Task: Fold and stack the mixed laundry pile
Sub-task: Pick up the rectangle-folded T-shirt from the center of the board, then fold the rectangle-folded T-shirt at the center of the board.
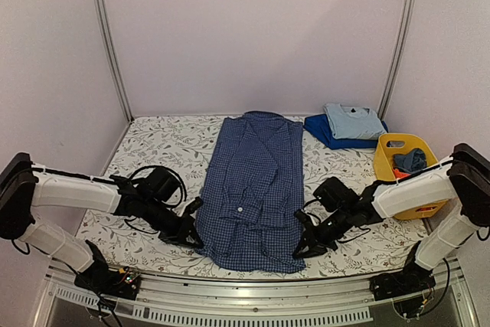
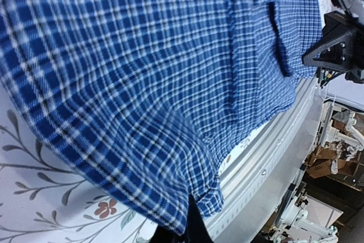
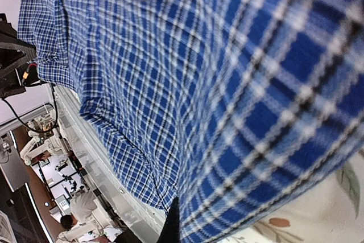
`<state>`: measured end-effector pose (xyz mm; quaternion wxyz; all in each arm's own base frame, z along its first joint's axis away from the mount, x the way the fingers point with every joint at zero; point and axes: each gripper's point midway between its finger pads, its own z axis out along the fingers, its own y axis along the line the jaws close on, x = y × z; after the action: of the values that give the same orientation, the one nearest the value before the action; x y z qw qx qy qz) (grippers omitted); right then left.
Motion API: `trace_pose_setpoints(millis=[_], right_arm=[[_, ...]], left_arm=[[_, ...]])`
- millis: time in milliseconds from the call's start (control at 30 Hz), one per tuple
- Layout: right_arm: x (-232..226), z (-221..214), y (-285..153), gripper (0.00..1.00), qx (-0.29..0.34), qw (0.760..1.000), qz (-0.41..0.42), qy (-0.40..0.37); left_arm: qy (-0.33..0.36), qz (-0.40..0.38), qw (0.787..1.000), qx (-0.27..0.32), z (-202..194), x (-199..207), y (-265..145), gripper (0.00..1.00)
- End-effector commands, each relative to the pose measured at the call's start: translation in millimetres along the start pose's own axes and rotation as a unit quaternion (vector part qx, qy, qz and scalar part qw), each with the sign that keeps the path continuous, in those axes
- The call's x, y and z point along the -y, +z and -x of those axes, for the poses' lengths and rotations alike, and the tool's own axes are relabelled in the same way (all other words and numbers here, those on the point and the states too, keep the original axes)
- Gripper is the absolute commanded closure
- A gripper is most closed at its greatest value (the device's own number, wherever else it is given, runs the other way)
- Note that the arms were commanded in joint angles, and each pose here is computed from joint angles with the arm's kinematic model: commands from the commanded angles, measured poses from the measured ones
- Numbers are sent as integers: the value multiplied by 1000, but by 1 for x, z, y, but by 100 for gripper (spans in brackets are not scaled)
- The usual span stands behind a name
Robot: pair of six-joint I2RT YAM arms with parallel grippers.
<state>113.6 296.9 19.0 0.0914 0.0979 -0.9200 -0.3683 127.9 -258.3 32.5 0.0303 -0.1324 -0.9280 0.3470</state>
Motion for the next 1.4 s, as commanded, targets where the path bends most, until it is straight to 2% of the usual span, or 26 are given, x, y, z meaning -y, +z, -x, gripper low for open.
trace_pose_setpoints(millis=[0, 167, 367, 633, 833, 1033, 1167, 1367], right_arm=[[-16, 7, -17, 100, 36, 999, -16, -37], [-28, 45, -30, 100, 78, 993, -44, -78], [-32, 91, -58, 100, 138, 986, -47, -84], [-28, 174, -99, 100, 213, 971, -58, -90], [-17, 240, -129, 100, 256, 960, -67, -89], [1, 300, -136, 100, 275, 956, -66, -80], [8, 329, -132, 100, 281, 955, -63, -77], [32, 348, -124, 100, 283, 955, -72, -60]], left_arm=[[46, -14, 998, 51, 25, 25, -21, 100], [79, -9, 994, 70, 66, 40, -26, 100], [82, -15, 991, 100, 105, 40, -35, 100], [78, -11, 981, 176, 203, 28, -60, 100], [64, 16, 971, 229, 276, -4, -85, 100], [51, 21, 967, 248, 338, -37, -86, 100], [59, 17, 962, 265, 377, -42, -88, 100], [55, 20, 964, 258, 395, -61, -78, 100]])
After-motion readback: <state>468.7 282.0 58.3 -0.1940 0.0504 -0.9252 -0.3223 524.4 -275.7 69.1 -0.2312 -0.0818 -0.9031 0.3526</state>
